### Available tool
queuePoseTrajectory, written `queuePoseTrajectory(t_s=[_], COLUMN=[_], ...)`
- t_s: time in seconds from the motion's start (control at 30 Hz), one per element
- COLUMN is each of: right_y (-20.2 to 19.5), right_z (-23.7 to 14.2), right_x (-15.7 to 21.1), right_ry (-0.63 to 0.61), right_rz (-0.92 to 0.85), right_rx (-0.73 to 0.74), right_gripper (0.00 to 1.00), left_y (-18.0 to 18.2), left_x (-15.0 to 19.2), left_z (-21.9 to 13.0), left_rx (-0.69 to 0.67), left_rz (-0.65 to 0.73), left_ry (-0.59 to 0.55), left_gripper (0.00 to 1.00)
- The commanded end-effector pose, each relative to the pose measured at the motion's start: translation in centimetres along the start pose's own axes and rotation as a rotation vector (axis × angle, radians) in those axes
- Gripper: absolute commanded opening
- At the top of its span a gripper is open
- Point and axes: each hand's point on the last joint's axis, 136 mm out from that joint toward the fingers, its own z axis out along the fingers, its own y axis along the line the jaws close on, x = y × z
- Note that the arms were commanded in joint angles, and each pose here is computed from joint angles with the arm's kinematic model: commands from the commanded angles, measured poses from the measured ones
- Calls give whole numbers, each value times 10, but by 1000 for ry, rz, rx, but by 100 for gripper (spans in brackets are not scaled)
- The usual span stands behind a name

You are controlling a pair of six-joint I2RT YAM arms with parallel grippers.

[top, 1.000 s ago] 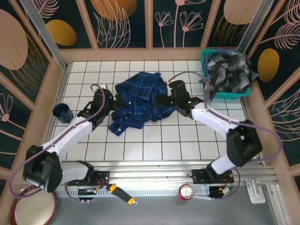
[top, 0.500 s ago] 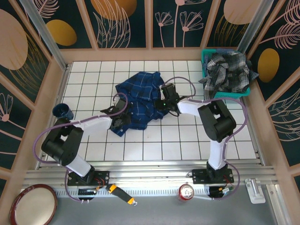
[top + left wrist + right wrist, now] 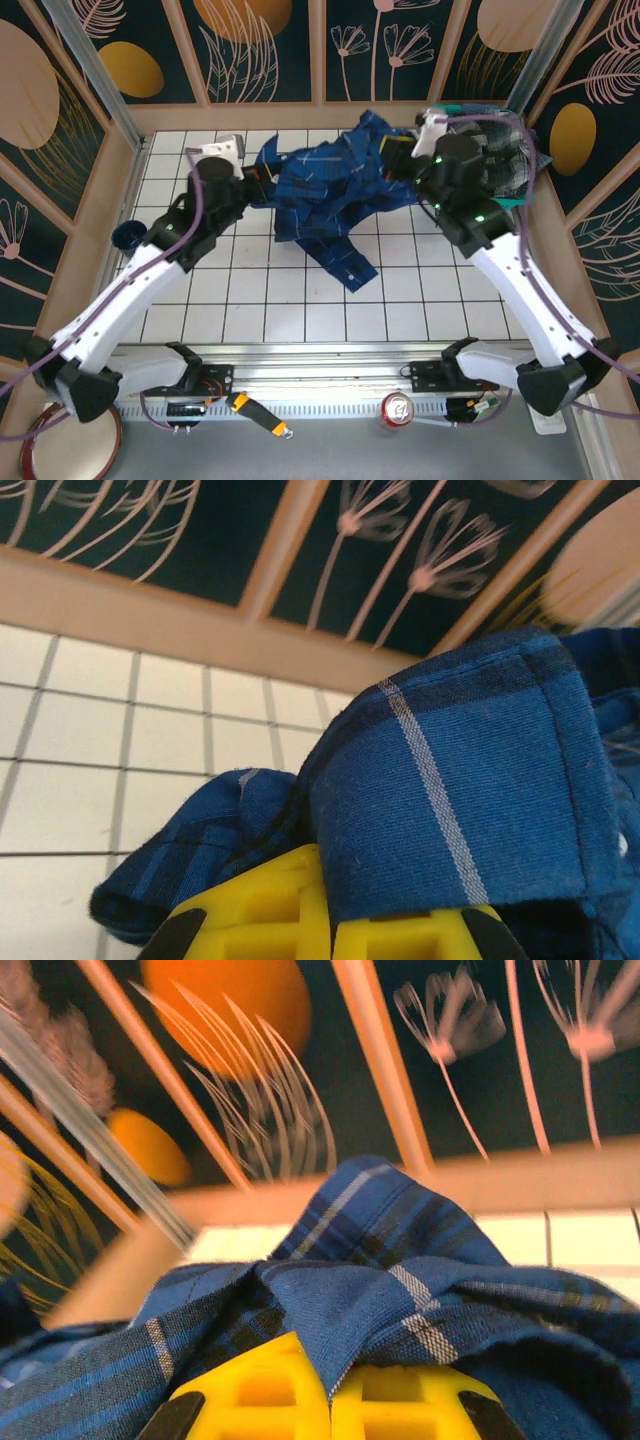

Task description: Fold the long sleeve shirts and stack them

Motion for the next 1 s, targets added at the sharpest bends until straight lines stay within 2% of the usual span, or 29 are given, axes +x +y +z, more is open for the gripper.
queuePoseTrajectory(t_s=[0.0,0.1,0.17,0.2,0.23,0.27,0.33,0.43,0.47,0.53,0.57,0.63,0.73,0.83,0.97], right_y=[-36,-53,-76,-87,-103,-116,-149,-170,-172,-159,-143,-112,-74,-42,-36], right_z=[26,82,127,150,171,185,194,178,168,150,143,136,139,155,178], right_x=[10,21,42,55,69,78,96,119,130,153,168,196,229,261,303], right_ry=[99,160,225,265,315,352,417,454,458,450,443,441,459,488,552], right_rz=[-9,-2,18,13,28,31,16,-24,-32,-29,-20,12,41,27,-47], right_rx=[123,101,101,105,139,176,334,470,491,431,351,209,96,41,90], right_gripper=[0,0,11,27,49,58,71,78,79,82,84,85,85,85,86], left_y=[57,106,149,166,186,202,235,251,249,244,242,242,238,237,233], left_x=[7,19,38,48,57,67,86,87,83,82,84,99,106,114,115], left_z=[0,12,25,31,36,38,34,25,25,33,40,60,100,143,188], left_rx=[-151,-259,-352,-392,-427,-461,-554,-620,-605,-563,-543,-517,-502,-512,-494], left_rz=[-146,-222,-260,-280,-303,-316,-339,-304,-281,-242,-225,-198,-145,-67,12], left_ry=[13,39,87,112,138,166,204,179,167,182,205,281,349,408,449], left_gripper=[0,1,29,30,40,54,97,99,99,99,99,99,99,99,98])
